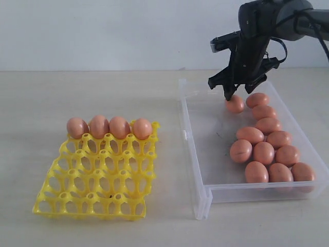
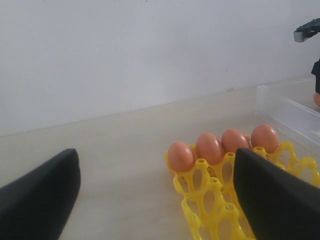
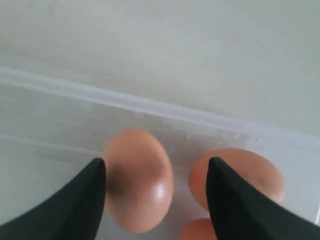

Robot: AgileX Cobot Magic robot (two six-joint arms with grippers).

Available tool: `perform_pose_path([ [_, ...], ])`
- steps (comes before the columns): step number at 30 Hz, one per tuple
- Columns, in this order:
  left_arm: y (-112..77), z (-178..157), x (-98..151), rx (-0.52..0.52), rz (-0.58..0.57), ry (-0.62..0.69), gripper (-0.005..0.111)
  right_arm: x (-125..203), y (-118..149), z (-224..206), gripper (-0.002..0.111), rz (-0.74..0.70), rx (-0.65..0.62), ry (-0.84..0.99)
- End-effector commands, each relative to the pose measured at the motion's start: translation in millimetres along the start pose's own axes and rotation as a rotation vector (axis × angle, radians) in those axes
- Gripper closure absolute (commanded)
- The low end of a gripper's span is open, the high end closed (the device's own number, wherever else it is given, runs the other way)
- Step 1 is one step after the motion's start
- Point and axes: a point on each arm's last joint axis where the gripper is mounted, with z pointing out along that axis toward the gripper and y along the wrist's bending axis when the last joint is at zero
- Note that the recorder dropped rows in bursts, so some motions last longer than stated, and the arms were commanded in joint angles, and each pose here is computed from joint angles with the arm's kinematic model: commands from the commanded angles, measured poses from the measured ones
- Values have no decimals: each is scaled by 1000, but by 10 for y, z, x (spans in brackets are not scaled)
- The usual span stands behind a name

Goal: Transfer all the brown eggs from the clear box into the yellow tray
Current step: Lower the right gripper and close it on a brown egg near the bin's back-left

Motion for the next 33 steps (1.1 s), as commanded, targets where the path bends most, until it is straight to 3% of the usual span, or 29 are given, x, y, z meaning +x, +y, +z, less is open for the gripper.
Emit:
perform_pose_path([
  [1,-6,-1,10,7,-14,-1,29,19,23,75,55,22,-25,31],
  [19,-6,-1,10,7,-14,-1,29,-36,28,150,56,23,-22,-16],
  [22,-6,-1,10,7,-14,-1,29,-26,8,152,56,76,-19,-7],
  [30,-6,-1,10,7,-14,-1,29,-4,-56,160,74,128,-23,10],
  [33,-6,-1,10,7,-14,-1,29,12,-51,159,76,140,-27,28],
])
